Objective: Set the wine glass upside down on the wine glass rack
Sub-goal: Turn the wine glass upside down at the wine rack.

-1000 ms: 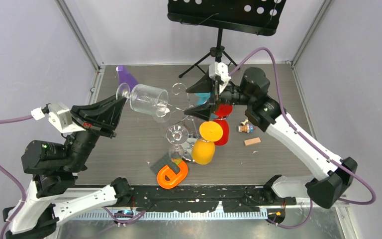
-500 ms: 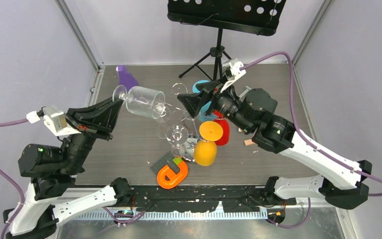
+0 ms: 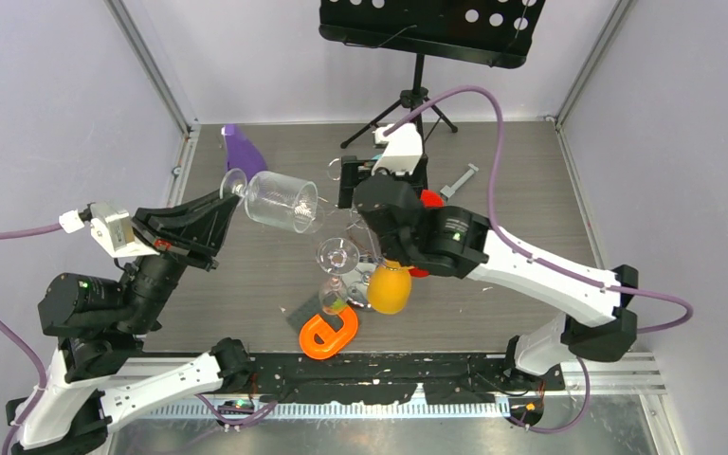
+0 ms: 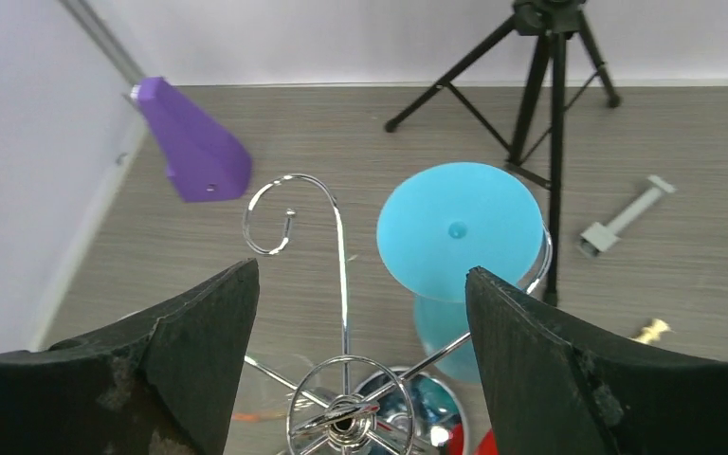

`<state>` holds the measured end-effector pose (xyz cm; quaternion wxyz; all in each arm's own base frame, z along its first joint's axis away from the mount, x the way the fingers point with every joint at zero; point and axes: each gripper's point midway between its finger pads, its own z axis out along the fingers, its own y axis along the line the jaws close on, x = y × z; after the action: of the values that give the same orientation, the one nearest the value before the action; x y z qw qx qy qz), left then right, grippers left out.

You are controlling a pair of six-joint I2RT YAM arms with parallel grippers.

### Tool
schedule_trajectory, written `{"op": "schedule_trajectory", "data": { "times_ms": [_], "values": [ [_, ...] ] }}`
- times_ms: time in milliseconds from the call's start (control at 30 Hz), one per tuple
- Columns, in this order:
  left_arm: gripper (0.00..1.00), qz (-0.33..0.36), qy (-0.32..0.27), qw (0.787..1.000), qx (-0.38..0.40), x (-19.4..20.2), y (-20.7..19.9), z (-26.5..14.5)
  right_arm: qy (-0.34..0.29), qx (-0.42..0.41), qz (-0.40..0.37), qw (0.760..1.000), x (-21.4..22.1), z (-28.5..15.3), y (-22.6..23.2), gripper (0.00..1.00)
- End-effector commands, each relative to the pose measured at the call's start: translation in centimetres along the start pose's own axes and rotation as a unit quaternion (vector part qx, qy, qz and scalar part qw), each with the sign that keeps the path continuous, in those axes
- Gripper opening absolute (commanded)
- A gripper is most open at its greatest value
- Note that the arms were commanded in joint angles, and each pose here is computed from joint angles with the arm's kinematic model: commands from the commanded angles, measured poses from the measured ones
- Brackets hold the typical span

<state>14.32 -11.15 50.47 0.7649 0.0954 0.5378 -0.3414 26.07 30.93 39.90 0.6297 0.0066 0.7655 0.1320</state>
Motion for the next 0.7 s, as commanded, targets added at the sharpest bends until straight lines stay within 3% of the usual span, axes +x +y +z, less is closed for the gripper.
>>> {"op": "schedule_trajectory", "data": {
  "times_ms": [0,267,500,667],
  "values": [
    [0.0,-0.034,-0.055,0.998,0.009,-3.7,-0.5,-0.1,-0.058,0.094,-0.011,0.994,-2.8,-1.2,-2.4,0.85],
    [0.0,-0.035,-0.055,0.998,0.01,-3.9,-0.4,-0.3,-0.077,0.153,-0.081,0.982,-1.4,-1.1,-1.9,0.77],
    [0.0,-0.033,-0.053,0.998,0.009,-3.7,-0.3,-0.4,-0.074,0.149,-0.079,0.983,-0.2,-1.2,-1.9,0.62],
    [0.0,-0.035,-0.046,0.998,0.011,-3.3,-0.4,-0.4,-0.071,0.144,-0.071,0.984,0.6,-1.1,-1.6,0.6]
  ]
}}
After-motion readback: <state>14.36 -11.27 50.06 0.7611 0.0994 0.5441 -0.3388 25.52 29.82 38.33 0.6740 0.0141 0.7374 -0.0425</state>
